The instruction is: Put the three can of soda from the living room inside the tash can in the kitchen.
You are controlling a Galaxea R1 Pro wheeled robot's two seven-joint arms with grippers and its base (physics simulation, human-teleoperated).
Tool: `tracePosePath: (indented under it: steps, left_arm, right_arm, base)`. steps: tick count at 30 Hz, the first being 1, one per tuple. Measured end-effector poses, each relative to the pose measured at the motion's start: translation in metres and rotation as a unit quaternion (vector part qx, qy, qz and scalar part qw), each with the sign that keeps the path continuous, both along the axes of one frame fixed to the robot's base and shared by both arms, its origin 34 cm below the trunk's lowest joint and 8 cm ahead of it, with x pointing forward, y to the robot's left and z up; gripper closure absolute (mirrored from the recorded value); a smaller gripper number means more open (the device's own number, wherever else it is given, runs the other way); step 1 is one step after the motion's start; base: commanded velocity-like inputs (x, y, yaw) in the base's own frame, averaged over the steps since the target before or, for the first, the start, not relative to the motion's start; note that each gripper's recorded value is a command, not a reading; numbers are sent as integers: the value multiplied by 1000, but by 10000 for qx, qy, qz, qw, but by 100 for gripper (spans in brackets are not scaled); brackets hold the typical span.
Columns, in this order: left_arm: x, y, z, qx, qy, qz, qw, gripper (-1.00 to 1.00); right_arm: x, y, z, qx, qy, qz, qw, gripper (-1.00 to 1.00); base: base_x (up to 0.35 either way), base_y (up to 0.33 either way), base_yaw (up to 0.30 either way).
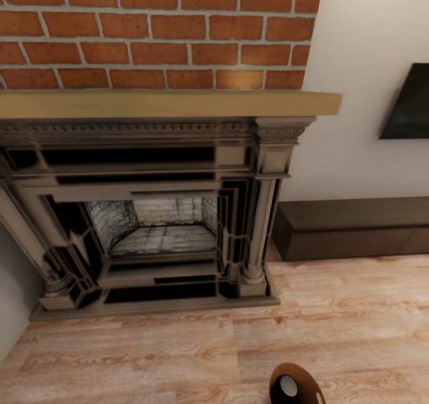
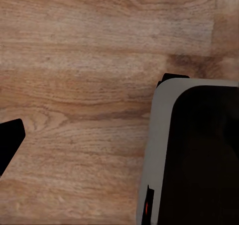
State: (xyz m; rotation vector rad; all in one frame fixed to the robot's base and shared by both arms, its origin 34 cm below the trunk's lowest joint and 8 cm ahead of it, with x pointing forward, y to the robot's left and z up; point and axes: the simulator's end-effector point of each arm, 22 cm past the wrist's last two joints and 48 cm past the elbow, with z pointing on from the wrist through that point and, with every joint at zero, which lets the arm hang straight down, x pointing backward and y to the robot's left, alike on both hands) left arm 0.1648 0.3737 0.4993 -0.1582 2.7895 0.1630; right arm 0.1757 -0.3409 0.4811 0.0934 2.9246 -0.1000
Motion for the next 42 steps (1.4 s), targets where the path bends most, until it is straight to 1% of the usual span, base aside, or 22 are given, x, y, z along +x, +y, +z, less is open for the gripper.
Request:
tracePosePath:
  steps: [7,23,26,27,32,42]
  left_arm:
    - [-4,-1,9,-17,95,21,10000,-100]
    - [-8,-1,32,-24,148,36,9999,-100]
    - [-10,-1,36,-30,202,53,9998,-100]
    - [-10,-1,37,-33,204,65,9998,-100]
    - [-9,-1,38,-38,198,69,9998,-100]
    - [-4,-1,38,-39,165,69,9998,-100]
  right_arm:
    - [-7,0,10,12,153,-19,9999,-100]
    - [-9,0,33,10,184,-21,9998,-100]
    - [-9,-3,38,-12,165,-13,9999,-100]
    - [-5,-6,40,-38,105,16,9999,-100]
    - [0,-9,42,-73,24,60,10000,-100]
    - [6,-14,43,-136,-66,17,9999,-100]
  base:
    - [0,0,0]
    - [0,0,0]
    - [0,0,0]
    - [0,0,0]
    - [0,0,0]
    - [0,0,0]
